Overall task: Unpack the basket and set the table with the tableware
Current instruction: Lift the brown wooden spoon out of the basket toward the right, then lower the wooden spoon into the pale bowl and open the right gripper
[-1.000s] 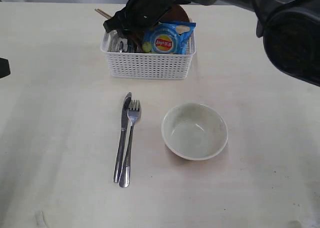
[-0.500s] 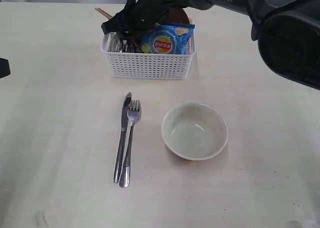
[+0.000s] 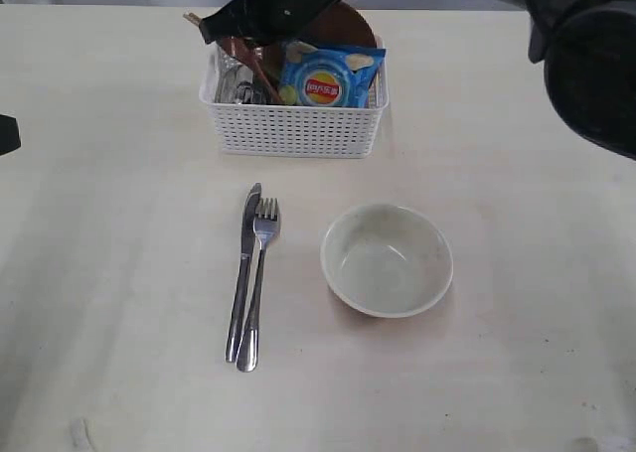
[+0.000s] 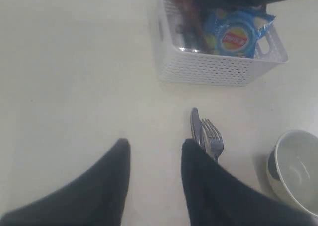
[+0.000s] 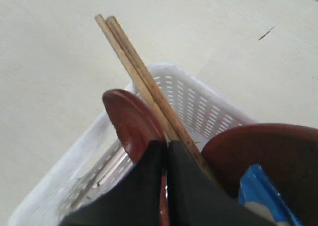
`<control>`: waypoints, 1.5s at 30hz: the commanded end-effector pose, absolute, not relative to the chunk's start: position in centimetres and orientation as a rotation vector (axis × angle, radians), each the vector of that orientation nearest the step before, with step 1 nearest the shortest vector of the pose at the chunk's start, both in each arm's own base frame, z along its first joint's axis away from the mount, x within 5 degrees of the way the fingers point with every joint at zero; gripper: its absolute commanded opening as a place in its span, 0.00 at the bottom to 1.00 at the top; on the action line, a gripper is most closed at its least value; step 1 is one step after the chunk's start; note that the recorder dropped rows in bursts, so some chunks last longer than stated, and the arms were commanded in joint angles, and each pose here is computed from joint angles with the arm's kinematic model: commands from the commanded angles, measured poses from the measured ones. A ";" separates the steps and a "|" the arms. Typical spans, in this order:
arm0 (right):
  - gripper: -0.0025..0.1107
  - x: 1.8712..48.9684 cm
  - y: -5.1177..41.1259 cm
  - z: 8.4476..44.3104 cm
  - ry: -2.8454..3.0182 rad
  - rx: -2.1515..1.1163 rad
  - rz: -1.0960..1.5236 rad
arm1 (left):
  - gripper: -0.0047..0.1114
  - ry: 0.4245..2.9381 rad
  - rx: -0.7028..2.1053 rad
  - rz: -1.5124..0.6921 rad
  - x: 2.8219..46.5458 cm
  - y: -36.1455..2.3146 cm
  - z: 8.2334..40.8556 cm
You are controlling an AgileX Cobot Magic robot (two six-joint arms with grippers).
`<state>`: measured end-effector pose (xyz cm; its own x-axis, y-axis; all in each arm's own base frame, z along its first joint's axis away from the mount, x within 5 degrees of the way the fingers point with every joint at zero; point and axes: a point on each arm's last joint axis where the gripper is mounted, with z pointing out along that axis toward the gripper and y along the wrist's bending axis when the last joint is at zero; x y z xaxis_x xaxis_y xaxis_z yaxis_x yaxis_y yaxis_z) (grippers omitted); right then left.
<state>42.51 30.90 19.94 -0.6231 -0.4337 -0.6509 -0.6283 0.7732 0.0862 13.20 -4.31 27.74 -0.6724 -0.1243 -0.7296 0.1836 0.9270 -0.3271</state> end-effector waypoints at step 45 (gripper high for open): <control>0.02 22.8 16.2 30.9 2.639 -1.171 0.105 | 0.33 2.267 0.059 -0.464 13.1 -4.3 27.5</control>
